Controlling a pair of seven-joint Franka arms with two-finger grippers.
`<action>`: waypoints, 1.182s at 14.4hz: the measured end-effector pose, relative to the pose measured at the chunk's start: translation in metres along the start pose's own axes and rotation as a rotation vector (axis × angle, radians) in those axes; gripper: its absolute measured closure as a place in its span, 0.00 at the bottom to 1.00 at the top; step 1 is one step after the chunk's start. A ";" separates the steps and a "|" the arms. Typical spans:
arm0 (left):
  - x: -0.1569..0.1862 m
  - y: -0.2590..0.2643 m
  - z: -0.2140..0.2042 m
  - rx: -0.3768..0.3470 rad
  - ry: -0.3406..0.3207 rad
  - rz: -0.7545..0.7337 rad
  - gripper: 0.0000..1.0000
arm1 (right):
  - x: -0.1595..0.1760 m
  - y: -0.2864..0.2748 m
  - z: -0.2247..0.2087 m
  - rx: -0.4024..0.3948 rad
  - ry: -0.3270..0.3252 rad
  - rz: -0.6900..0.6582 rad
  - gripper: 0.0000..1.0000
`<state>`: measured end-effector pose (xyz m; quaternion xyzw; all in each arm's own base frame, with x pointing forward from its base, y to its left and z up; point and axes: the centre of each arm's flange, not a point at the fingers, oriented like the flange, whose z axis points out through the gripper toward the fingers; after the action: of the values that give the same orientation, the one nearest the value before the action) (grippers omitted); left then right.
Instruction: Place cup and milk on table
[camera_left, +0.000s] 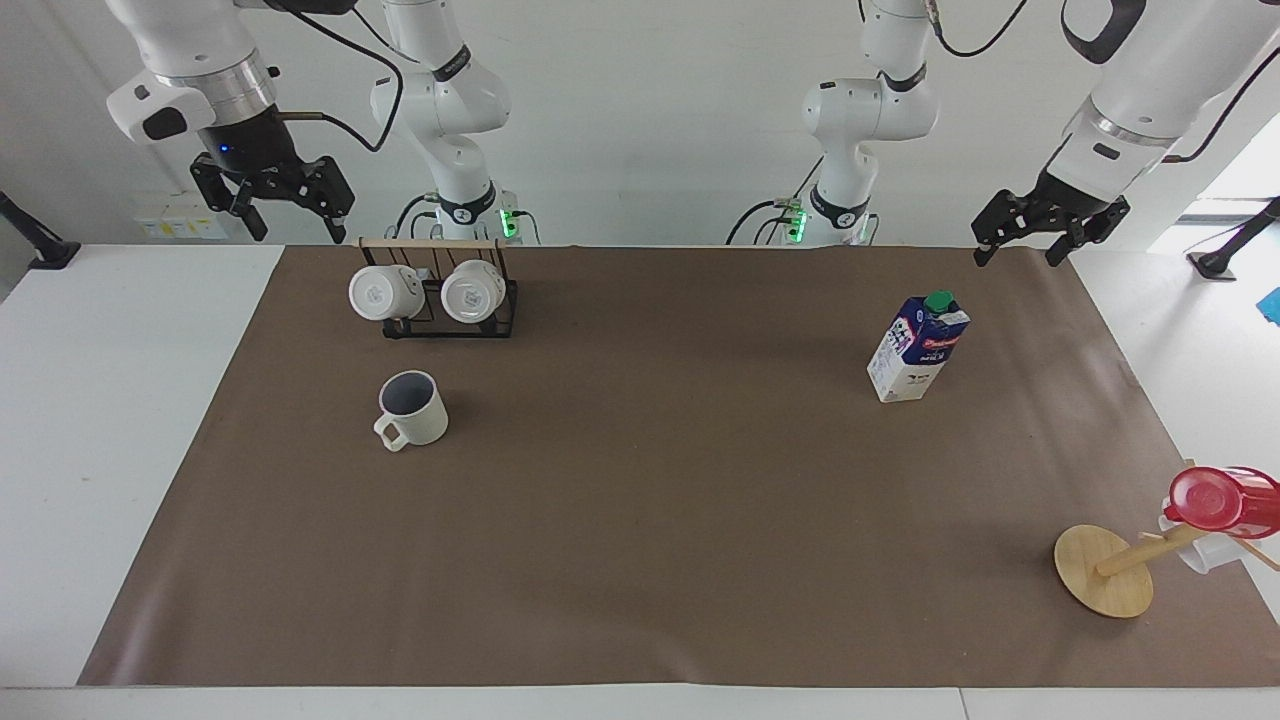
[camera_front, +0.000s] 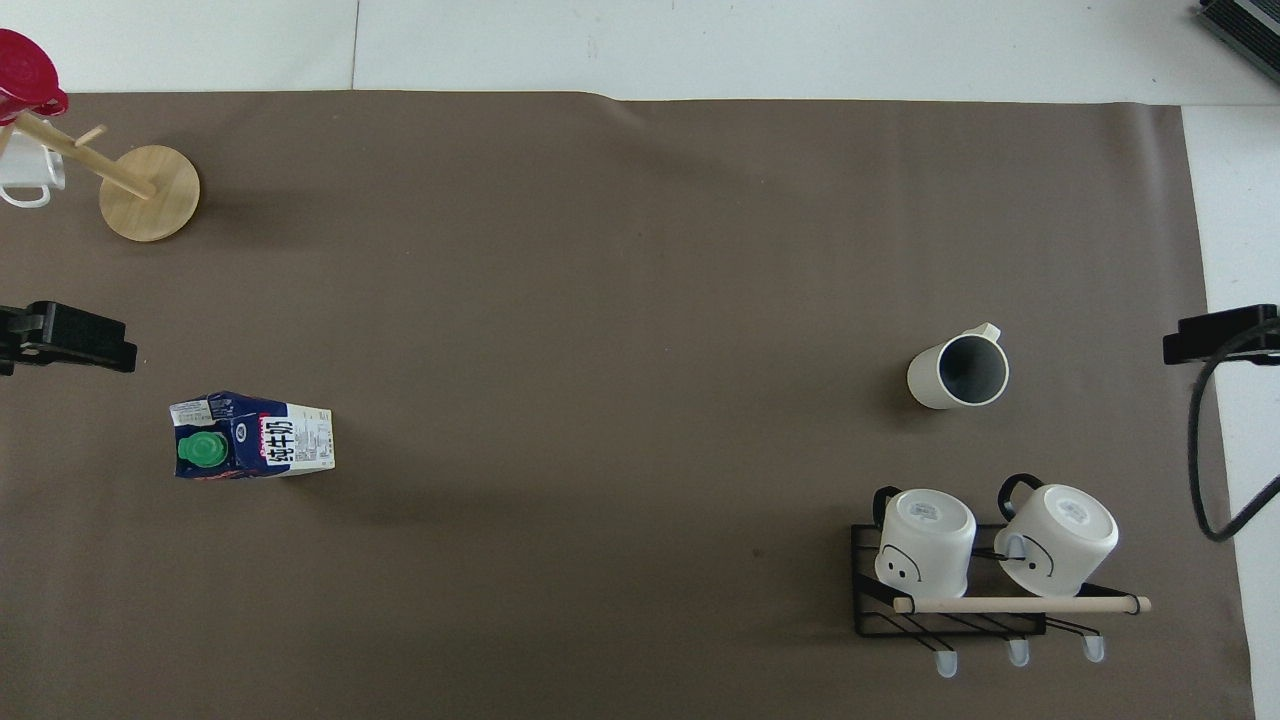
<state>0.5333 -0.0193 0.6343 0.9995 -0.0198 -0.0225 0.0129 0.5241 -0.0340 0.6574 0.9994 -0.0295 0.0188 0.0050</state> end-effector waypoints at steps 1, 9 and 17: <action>0.000 0.000 0.000 0.000 0.000 0.000 0.00 | 0.000 0.000 0.000 0.000 0.000 0.000 0.00; 0.000 0.000 0.000 0.000 0.000 0.000 0.00 | 0.005 0.000 0.001 0.000 0.026 0.026 0.00; 0.000 0.000 0.000 0.000 0.000 0.000 0.00 | 0.005 0.000 0.004 -0.001 0.021 0.027 0.00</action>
<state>0.5333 -0.0193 0.6343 0.9995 -0.0198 -0.0225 0.0129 0.5294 -0.0341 0.6536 0.9986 -0.0428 0.0295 0.0054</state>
